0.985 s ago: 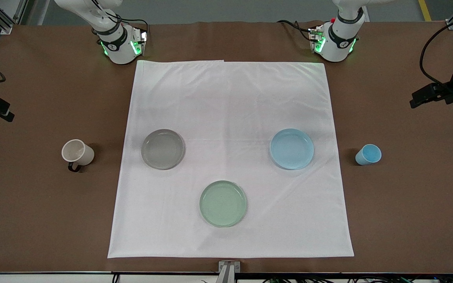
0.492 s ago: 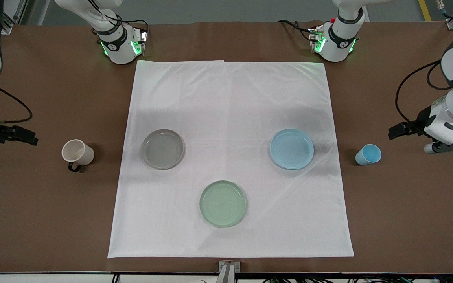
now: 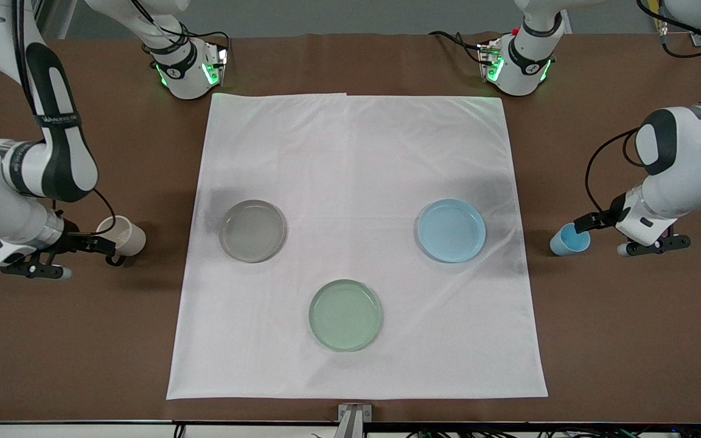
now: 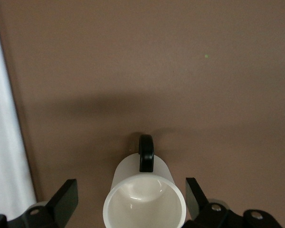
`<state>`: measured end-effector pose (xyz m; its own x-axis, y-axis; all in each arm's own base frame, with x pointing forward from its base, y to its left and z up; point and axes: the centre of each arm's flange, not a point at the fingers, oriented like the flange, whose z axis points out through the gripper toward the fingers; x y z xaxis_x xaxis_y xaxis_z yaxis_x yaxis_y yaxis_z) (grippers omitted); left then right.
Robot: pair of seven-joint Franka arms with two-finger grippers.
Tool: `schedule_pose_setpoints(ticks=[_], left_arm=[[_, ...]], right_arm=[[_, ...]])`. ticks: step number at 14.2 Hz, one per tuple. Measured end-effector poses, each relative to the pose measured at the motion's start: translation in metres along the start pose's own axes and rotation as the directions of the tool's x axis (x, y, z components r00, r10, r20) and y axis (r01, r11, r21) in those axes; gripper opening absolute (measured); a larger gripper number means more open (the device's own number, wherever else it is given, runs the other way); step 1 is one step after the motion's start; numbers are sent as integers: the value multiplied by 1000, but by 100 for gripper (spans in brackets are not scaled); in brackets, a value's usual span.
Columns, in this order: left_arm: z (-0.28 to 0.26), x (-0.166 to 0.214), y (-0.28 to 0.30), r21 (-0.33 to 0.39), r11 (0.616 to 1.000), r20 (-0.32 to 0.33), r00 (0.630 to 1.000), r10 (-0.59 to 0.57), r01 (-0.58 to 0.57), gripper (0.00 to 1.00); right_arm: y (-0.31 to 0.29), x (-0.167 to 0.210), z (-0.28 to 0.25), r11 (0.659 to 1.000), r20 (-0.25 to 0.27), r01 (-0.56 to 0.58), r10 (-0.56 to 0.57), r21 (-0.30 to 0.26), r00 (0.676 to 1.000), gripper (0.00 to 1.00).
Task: Place blue cup in blue plate and white mug in gray plate
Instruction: 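Reach the right gripper to the white mug while the left gripper reaches the blue cup, then close the right gripper on the mug rim while the left gripper grips the cup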
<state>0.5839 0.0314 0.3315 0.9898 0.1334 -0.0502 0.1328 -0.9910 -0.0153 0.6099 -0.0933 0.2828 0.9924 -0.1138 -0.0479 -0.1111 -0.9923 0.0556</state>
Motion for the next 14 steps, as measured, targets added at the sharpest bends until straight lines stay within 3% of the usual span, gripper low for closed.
schedule_pose_setpoints(ticks=[1,3,5,8,12,14], left_arm=[[8,2,-2,15,1000,-2,1000,12,-11,99],[19,5,-3,55,998,-6,999,44,-44,83],[26,7,-4,65,996,-7,999,53,-53,76],[42,11,-12,61,997,-12,999,42,-42,73],[54,12,-14,58,998,-3,999,39,-39,73],[58,11,-14,58,998,3,999,40,-40,72]], right_arm=[[4,0,17,1000,20,-5,5,2,1000,100],[9,-1,38,1000,41,-8,7,23,999,100],[10,0,45,999,45,-9,8,32,999,100],[10,2,45,999,39,-9,8,35,999,96],[12,11,44,999,25,11,-12,33,1000,77],[17,13,49,999,26,22,-23,32,999,73]])
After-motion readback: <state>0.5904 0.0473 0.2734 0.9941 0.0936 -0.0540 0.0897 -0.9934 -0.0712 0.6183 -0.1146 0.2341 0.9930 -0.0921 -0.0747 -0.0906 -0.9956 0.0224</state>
